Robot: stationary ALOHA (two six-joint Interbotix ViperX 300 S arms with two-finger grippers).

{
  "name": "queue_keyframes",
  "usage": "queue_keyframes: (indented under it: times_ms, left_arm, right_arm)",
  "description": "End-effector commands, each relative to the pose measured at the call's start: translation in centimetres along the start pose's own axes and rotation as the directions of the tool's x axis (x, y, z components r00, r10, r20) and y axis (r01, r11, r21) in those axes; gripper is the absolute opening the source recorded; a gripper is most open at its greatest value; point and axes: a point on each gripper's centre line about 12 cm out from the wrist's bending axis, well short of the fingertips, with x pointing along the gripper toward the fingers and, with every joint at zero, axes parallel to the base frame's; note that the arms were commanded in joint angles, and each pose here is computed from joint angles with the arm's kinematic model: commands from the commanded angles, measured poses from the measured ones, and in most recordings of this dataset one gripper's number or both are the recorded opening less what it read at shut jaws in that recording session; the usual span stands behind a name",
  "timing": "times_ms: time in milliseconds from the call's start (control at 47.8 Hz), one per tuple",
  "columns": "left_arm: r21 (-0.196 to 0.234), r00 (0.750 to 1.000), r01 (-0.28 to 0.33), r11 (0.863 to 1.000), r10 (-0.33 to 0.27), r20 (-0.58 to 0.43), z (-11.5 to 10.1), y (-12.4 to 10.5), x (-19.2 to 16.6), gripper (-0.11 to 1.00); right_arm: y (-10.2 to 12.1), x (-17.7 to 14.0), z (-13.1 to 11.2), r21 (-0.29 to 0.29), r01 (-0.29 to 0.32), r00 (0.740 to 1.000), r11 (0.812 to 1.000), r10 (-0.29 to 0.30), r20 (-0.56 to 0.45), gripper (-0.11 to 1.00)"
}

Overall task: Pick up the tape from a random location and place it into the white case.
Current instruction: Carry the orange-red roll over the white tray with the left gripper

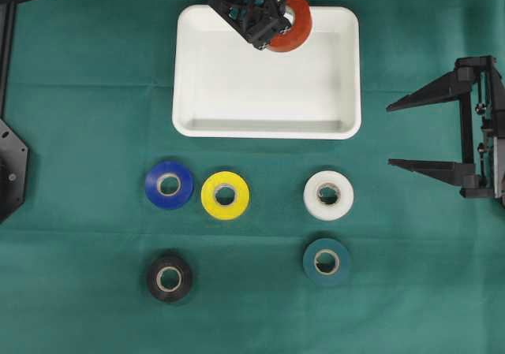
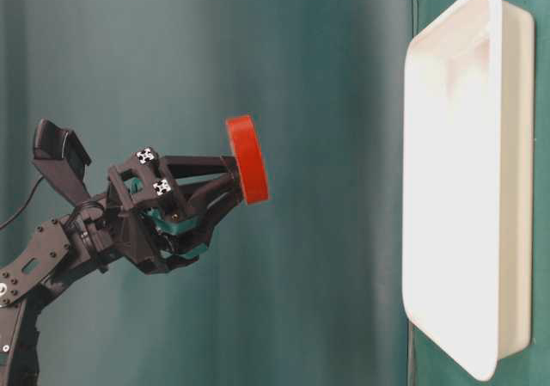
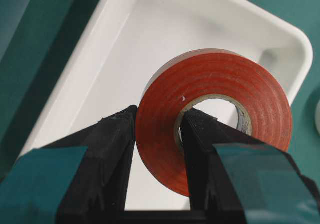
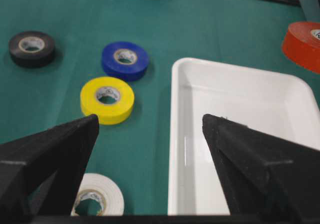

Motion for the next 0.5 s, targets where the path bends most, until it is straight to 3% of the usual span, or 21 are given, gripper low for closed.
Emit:
queue_keyframes:
  times_ms: [0, 481]
  left_arm:
    - [-0.002, 0.999, 0.005, 1.0, -0.005, 0.049, 1.08, -0.09, -1.59, 0.22]
    - [-0.003, 0.999, 0.004, 1.0, -0.004, 0.046, 1.0, -0.01, -1.59, 0.22]
  right_arm:
    - [-0.06, 0.05, 1.02, 0.0, 0.002, 1.0, 1.0, -0.002, 0.029, 0.92]
    - [-0.06, 0.05, 1.02, -0.001, 0.002, 1.0, 1.0, -0.002, 0.029, 0.92]
